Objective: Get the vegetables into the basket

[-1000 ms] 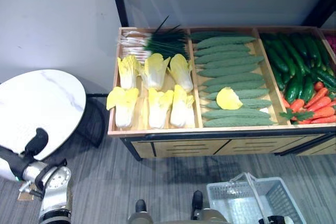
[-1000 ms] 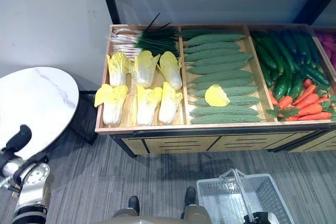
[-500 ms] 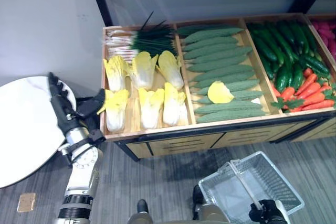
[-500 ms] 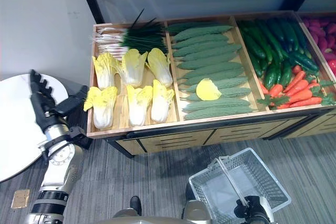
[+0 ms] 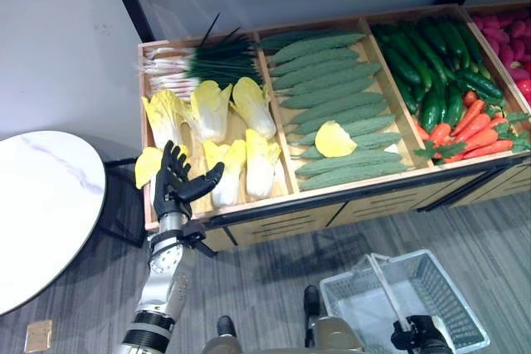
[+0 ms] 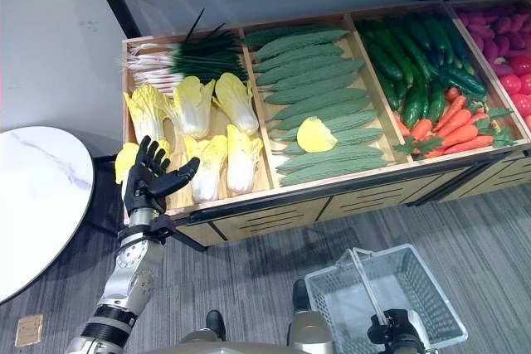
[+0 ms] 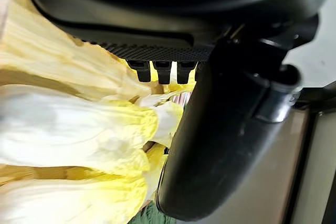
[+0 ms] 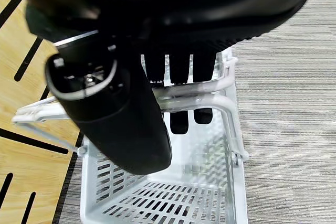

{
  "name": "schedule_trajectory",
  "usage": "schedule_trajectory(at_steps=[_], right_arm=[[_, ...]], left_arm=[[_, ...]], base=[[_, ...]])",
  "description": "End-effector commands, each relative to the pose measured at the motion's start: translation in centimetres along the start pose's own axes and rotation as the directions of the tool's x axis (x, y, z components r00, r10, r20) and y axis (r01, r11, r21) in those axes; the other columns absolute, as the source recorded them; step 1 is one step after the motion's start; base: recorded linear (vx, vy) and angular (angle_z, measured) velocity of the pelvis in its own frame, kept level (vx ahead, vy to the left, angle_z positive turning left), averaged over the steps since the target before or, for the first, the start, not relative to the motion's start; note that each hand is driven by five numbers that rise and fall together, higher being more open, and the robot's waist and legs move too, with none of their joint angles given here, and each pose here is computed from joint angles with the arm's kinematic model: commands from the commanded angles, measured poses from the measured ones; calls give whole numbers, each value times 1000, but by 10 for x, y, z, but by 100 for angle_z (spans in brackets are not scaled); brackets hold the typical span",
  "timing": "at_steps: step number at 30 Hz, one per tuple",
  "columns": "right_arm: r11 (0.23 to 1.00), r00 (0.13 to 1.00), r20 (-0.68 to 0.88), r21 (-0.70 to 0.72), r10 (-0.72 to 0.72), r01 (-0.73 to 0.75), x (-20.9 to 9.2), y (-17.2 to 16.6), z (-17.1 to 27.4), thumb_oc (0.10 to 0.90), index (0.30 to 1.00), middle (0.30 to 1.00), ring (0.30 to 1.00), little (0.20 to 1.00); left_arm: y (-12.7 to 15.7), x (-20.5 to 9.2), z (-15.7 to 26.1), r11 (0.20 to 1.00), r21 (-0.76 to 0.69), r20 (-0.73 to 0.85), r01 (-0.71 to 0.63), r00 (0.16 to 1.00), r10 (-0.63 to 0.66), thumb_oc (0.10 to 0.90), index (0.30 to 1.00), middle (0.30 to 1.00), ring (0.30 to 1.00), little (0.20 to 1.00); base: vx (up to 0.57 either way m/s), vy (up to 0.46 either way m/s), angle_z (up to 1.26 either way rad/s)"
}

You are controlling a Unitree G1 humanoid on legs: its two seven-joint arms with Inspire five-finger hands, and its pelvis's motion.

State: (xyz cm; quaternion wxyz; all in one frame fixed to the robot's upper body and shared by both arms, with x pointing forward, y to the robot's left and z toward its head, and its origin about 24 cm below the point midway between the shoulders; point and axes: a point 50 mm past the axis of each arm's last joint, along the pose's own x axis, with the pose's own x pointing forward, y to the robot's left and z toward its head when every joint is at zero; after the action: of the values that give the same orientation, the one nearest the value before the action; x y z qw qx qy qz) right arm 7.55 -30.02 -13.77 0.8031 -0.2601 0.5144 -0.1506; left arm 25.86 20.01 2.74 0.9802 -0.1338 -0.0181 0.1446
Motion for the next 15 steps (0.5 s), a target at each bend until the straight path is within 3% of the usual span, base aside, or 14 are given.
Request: schedule_trajectory(at_steps=[1,11,15], right_arm=[[999,996,75,-21,-39,40,4,-8,16,400,300,300,300,300],[999,995,94,-10,-44,46,4,-7,21,400,300,300,300,300],[999,994,97,-10,-47,48,5,-7,23,400,300,300,300,300]], left_arm=[[-12,23,41,995,93,212,40,976,-59,900,1000,1000,1000,1000],[-11,26,21,905,425,152,34,982,-108,900,1000,1000,1000,1000],[-13,28,15,891,452,124,50,985,-119,900,1000,1000,1000,1000]], base=[[9,-12,-6],[5,-5,-6],[14,-1,-4]])
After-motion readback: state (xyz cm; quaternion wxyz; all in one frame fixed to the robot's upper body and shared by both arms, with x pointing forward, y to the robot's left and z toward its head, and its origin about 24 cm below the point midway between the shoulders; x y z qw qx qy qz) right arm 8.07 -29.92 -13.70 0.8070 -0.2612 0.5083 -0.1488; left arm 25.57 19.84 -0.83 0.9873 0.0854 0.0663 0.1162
